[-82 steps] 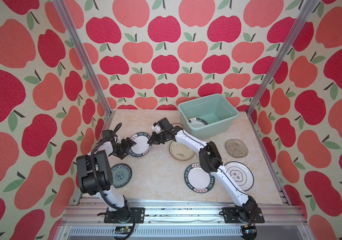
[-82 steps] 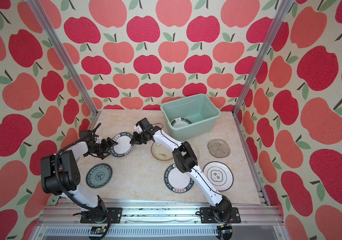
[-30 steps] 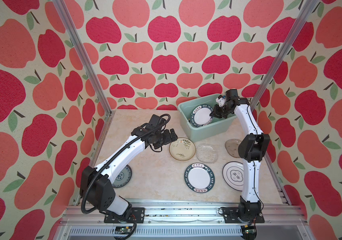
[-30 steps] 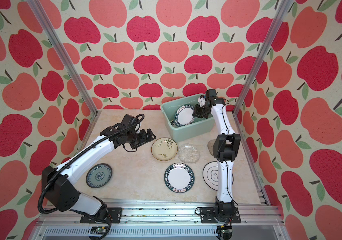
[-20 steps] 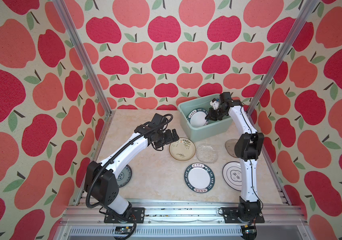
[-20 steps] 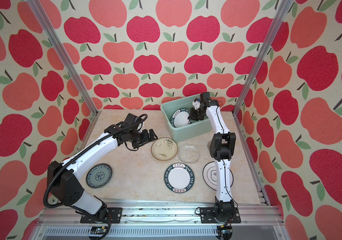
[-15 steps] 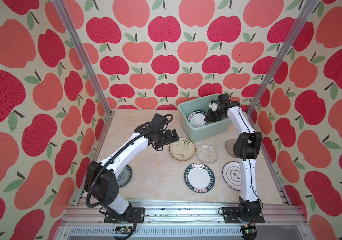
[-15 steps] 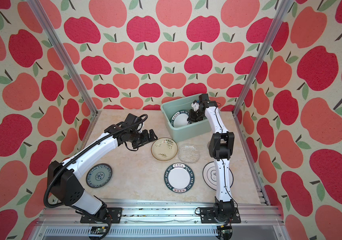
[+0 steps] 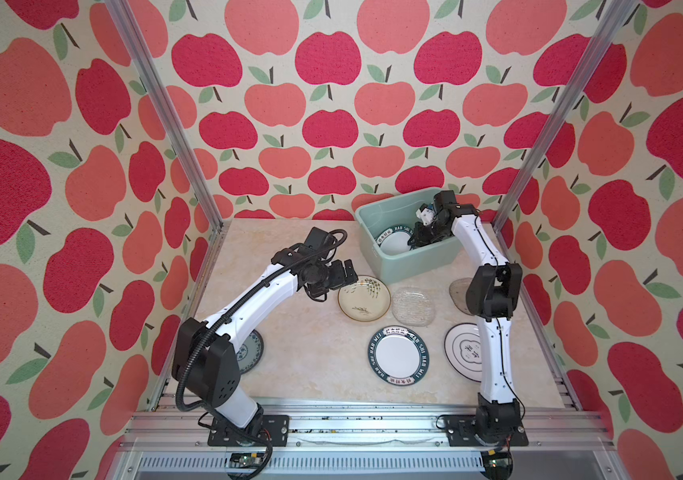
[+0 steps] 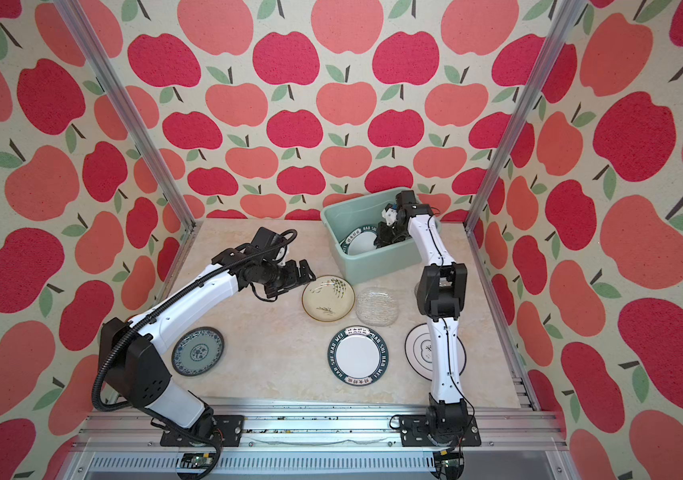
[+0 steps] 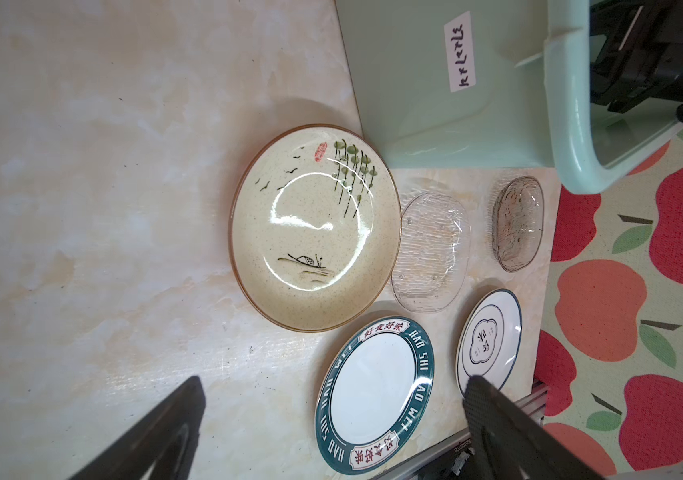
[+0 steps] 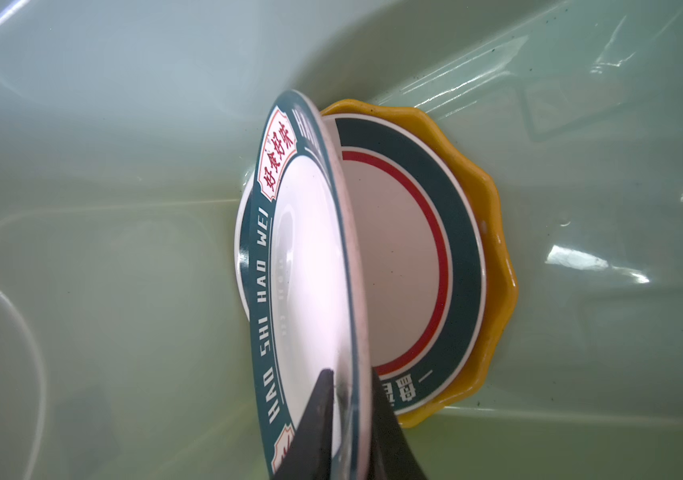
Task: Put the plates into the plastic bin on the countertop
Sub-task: 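Open the right gripper to lay the plate on the yellow plate, then raise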
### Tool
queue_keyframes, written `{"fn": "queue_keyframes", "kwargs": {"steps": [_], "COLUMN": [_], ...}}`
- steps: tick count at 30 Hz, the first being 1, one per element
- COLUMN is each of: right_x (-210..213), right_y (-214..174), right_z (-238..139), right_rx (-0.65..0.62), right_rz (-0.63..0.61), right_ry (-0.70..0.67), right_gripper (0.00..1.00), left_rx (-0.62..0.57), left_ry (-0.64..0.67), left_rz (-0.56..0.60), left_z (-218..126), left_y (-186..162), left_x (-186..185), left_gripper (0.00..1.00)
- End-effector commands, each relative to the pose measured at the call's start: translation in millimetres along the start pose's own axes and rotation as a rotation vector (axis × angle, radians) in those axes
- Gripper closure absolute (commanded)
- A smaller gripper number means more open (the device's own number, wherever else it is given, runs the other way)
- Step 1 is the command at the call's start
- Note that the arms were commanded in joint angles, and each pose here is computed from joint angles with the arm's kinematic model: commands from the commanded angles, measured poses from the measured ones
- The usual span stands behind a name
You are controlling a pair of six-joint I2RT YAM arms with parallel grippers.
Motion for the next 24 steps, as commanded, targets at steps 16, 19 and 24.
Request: {"fn": "queue_keyframes", "kwargs": {"steps": [16, 19, 24], "right_x": [-9.4, -12.9, -17.6], "right_y": [-18.2, -18.9, -17.9], "right_z": [31.9, 32.7, 34.2], "right_rx": [0.067, 0.069, 0.066], "right_rz": [-0.080, -0.092, -0.111], "right_ry": [-0.089, -0.115, -0.150], "right_gripper": [0.62, 0.57, 0.48], "left_rx": [0.035, 0.038, 0.044], "left_ry": [0.010, 0.012, 0.011], "left_rz": [0.015, 0.014, 0.008], "left_z": [8.0, 9.6, 13.6], "left_y": [2.3, 2.6, 2.8], "left_x": [-4.0, -3.6, -3.8], "left_gripper": [0.01, 0.01, 0.01]}}
Point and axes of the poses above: each gripper's point midway between its finger pads, its own z axis out along the fingers, its own x axis along the line the jaws close on, y = z × x, the point moved 4 cm from there along -z, back along the fingers, and after that the axes turned 2 degrees about -z, right-handed, at the moved point
